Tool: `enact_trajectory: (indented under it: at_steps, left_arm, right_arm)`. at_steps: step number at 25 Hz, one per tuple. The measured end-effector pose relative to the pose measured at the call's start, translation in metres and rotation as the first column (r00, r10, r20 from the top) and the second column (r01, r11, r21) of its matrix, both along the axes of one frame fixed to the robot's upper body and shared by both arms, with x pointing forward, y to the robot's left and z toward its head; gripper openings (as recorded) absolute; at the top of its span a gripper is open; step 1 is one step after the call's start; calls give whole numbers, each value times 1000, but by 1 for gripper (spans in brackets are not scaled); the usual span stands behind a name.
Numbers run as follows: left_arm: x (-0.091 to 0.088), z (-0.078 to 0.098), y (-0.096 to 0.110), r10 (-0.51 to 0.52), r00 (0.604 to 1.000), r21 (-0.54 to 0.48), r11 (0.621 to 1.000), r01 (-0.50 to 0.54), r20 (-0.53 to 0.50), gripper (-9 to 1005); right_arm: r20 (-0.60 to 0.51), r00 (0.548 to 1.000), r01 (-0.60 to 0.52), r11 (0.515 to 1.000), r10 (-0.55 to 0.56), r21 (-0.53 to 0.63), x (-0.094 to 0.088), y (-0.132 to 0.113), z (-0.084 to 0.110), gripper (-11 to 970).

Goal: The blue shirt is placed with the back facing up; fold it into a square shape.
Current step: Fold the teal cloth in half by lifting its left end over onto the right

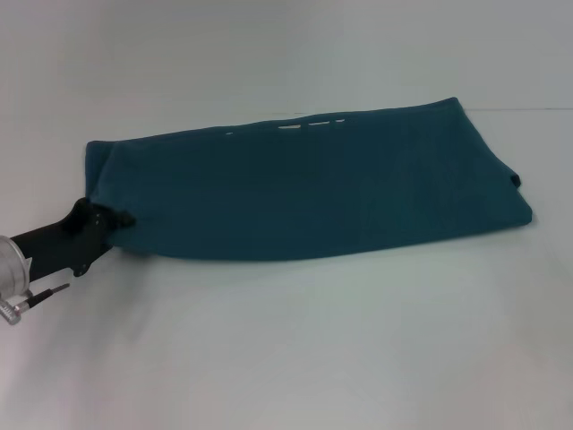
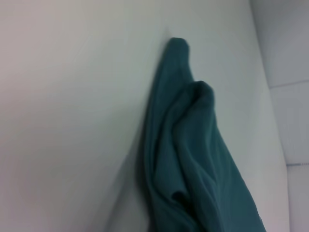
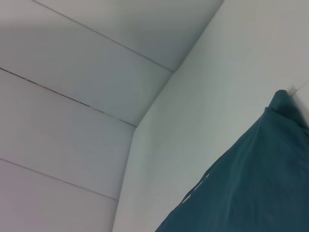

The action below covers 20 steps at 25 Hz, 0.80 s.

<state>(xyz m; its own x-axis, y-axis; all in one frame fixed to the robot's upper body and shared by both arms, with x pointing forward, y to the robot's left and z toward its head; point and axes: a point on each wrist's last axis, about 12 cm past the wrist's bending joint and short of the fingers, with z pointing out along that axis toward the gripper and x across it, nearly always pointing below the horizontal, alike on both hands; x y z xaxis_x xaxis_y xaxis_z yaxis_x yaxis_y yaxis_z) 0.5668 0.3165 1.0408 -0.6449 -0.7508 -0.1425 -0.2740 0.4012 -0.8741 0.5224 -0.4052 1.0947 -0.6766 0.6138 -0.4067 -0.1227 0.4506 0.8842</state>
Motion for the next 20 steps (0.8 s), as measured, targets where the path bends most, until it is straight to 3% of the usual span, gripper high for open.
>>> enact_trajectory:
  at_steps: [2, 8, 20]
  left_arm:
    - [1, 1, 0, -13, 1000, 17, 1000, 13, 15, 172]
    - [0, 3, 5, -28, 999, 58, 998, 26, 33, 27]
    - [-14, 15, 57, -36, 998, 296, 955, 22, 44, 32]
  right_arm:
    - [-1, 1000, 2, 1000, -2, -1, 0, 0, 0, 747]
    - [-7, 1000, 6, 1000, -6, 3, 0, 0, 0, 748]
    - [-19, 1000, 16, 1000, -16, 6, -4, -3, -3, 748]
